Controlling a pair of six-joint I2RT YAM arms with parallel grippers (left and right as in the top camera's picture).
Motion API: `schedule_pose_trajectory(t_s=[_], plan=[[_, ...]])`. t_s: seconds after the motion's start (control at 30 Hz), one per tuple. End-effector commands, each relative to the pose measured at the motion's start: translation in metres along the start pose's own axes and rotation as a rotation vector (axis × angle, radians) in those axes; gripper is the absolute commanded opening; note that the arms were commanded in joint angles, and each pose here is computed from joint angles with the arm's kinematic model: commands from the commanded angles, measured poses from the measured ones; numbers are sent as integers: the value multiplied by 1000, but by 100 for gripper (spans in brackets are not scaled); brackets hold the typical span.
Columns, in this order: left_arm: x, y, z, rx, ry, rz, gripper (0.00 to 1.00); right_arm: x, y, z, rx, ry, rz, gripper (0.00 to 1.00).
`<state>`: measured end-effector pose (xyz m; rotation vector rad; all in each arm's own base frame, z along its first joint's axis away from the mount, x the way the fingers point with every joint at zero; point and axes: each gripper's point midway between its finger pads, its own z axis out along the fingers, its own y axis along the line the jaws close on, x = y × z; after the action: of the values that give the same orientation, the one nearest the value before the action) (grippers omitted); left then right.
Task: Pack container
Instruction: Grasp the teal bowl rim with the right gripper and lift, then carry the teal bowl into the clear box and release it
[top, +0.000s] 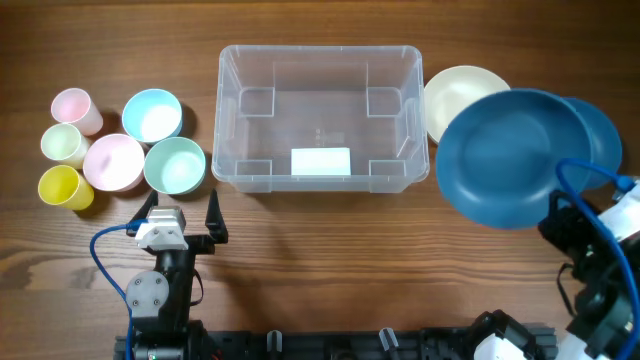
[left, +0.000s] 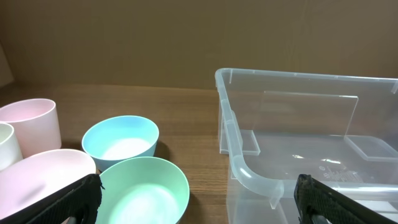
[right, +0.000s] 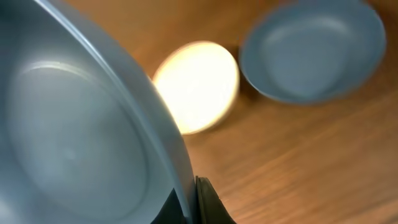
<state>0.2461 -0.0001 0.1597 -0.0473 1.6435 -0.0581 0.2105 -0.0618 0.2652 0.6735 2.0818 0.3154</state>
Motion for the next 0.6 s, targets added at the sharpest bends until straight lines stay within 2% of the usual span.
schedule_pose_trajectory(t_s=[0.0, 0.13, 0.33, 0.57], plan=[[4, -3, 1, 13, 5, 19, 100, -30, 41, -18, -157, -43, -104, 4], [4, -3, 1, 13, 5, 19, 100, -50, 60, -18, -231, -28, -141, 4], [4, -3, 1, 13, 5, 19, 100, -67, 102, 10, -350, 86, -239, 4], [4, -3, 1, 13, 5, 19, 100, -53, 156, 71, -295, 217, -447, 4]])
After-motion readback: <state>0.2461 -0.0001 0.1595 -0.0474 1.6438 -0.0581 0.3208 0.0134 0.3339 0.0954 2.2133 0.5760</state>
